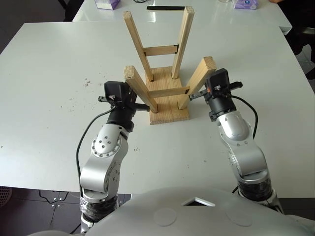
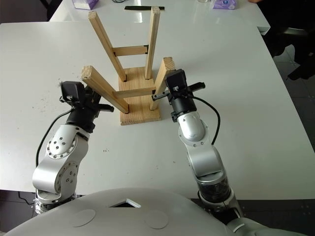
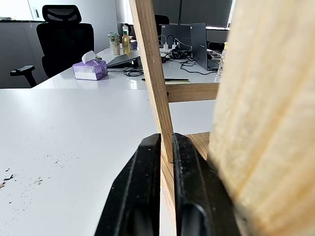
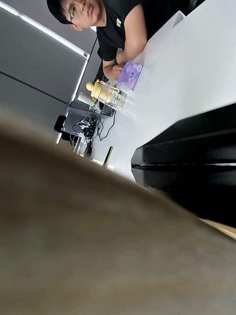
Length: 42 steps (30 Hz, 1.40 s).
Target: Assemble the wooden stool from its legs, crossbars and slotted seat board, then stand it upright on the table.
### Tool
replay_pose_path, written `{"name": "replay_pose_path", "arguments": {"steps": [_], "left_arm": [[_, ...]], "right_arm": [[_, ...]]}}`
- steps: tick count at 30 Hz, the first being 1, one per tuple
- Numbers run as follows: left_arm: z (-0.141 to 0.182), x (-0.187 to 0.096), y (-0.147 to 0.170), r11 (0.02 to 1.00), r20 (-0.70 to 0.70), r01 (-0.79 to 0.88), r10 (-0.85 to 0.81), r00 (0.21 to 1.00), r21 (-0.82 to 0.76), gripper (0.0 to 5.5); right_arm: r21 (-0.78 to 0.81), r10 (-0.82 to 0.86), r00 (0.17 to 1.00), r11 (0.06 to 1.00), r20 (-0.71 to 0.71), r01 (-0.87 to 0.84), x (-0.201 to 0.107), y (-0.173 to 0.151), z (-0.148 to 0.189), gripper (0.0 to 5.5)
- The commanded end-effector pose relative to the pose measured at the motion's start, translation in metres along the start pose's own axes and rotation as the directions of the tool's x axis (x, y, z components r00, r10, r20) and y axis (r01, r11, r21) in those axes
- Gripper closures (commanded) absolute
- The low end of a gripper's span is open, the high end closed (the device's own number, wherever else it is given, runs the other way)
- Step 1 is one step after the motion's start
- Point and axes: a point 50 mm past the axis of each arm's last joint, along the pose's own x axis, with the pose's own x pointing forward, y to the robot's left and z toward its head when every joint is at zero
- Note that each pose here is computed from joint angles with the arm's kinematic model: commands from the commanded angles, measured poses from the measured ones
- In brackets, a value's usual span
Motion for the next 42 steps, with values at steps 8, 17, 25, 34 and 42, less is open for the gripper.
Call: {"name": "replay_pose_path", "arguments": {"steps": [8, 17, 25, 34, 42], "left_arm": [[0.004, -0.014, 0.057, 0.918, 0.036, -0.378, 0.377, 0.926, 0.12, 5.48], [0.004, -0.008, -0.054, 0.947, 0.004, 0.312, -0.313, 0.95, 0.075, 5.48], [-0.003, -0.007, -0.058, 0.942, -0.028, 0.317, -0.315, 0.949, 0.113, 5.48], [-0.011, -0.009, 0.062, 0.929, -0.06, -0.306, 0.325, 0.944, 0.208, 5.48], [0.117, 0.038, 0.05, 0.913, 0.37, 0.295, -0.18, 0.911, -0.282, 5.48]], "right_arm": [[-0.183, -0.331, 0.942, 0.931, -0.061, 0.316, -0.01, -0.062, -0.017, 5.5], [-0.104, 0.254, 0.959, 0.965, 0.127, -0.241, -0.005, 0.036, 0.028, 5.5], [-0.237, 0.388, 0.92, 0.901, 0.062, -0.364, -0.011, 0.051, 0.018, 5.5], [-0.031, 0.061, 0.998, 0.998, -0.021, -0.061, 0.001, -0.044, -0.004, 5.5], [0.315, 0.409, 0.829, 0.786, 0.381, -0.532, 0.04, -0.086, 0.09, 5.5]]}}
